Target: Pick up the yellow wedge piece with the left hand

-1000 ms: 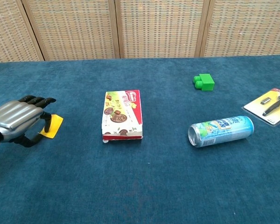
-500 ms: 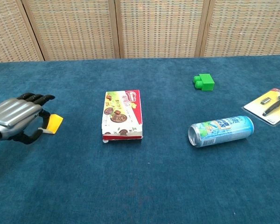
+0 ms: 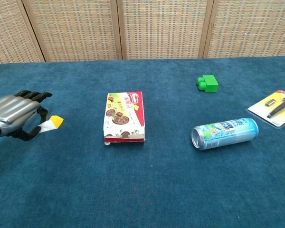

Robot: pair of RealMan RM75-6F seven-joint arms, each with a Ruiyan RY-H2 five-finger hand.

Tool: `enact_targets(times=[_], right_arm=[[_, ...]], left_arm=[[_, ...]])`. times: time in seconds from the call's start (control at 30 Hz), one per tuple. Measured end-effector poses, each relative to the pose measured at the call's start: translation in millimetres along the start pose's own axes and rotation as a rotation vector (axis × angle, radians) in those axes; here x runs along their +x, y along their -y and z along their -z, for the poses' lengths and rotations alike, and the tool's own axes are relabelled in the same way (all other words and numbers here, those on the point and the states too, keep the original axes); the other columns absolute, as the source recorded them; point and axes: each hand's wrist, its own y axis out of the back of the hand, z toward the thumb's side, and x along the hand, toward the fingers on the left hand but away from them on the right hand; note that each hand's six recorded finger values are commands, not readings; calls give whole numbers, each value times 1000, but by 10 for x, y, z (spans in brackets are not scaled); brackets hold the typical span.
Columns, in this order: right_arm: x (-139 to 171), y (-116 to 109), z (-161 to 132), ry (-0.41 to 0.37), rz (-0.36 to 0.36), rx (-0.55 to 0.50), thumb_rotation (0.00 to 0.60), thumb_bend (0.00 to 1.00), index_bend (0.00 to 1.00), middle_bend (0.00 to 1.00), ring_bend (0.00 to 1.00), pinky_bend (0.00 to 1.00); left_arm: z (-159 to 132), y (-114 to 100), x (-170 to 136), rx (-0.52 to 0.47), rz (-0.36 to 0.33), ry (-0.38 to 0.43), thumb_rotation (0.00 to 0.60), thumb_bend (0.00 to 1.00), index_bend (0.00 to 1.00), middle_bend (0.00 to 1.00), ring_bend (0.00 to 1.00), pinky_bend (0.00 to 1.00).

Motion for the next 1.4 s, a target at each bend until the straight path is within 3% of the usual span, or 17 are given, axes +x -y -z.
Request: enact_targets(times=[1.07,1.4], right_arm=[[-17,23,17,7,-9,3,600,105,0,0,0,0],[-21,23,35,15,-9,3,600,104,0,0,0,0]], left_arm=[[122,-493,612,5,-80,-76,600,512,558,0,0,0],[265,-882,697,-92,-185,-120,600,435,512,0,0,0]])
